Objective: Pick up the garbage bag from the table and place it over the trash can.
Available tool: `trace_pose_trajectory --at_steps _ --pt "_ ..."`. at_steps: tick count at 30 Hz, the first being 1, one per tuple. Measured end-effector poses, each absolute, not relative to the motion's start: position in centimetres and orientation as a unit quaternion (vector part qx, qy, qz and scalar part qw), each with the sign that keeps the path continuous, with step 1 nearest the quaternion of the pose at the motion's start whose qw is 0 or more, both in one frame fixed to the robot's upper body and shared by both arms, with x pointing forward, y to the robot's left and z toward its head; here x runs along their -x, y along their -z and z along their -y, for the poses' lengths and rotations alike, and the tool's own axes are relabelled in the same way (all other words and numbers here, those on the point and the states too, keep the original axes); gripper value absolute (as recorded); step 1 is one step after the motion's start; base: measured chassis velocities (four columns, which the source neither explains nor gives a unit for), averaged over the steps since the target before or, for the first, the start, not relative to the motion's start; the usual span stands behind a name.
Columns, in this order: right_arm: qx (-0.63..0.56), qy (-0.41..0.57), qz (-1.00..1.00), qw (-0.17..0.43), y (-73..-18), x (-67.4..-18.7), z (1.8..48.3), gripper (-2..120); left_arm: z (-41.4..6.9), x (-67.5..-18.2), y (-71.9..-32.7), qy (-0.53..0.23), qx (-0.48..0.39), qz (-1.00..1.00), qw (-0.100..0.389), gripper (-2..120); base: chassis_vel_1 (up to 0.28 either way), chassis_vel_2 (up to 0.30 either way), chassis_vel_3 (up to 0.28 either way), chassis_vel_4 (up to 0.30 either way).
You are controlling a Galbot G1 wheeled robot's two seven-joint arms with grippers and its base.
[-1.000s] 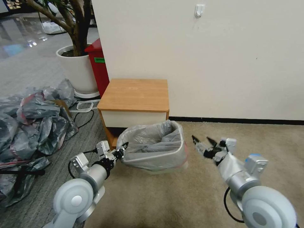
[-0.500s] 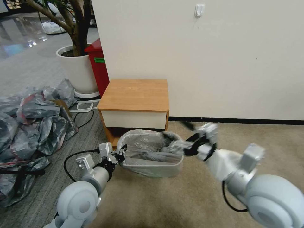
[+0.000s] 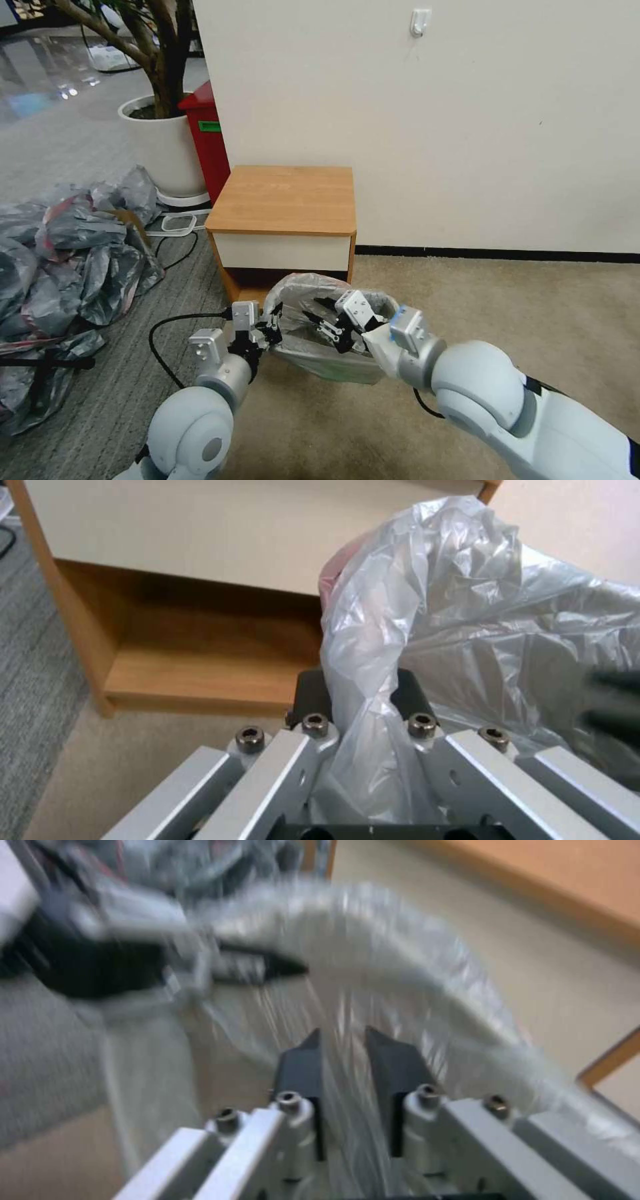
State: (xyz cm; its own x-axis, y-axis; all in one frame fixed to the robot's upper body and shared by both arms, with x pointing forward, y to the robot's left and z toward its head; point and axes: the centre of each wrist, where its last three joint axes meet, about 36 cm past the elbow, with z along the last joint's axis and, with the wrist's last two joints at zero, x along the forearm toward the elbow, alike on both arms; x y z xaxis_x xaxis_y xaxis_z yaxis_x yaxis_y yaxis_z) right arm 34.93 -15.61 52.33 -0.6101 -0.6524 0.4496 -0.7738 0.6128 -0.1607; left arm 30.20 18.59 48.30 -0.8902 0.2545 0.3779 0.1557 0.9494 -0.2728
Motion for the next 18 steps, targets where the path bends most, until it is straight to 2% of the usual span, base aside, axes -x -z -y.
trace_pose_trajectory --at_steps 2,5,18 --pt "-0.407 -0.188 0.875 0.184 -52.1 -35.3 15.7 7 -18.4 -30.2 -48.4 -0.117 0.11 0.966 0.204 5 0.0 0.0 0.0 0.0" --pt "-0.408 -0.202 0.87 0.19 -51.8 -35.7 15.8 0 -18.2 -30.1 -48.5 -0.118 0.113 0.965 0.203 5 0.0 0.0 0.0 0.0" --pt "-0.395 -0.251 0.858 0.213 -50.1 -36.6 15.7 0 -17.8 -29.3 -49.1 -0.091 0.128 0.972 0.173 5 0.0 0.0 0.0 0.0"
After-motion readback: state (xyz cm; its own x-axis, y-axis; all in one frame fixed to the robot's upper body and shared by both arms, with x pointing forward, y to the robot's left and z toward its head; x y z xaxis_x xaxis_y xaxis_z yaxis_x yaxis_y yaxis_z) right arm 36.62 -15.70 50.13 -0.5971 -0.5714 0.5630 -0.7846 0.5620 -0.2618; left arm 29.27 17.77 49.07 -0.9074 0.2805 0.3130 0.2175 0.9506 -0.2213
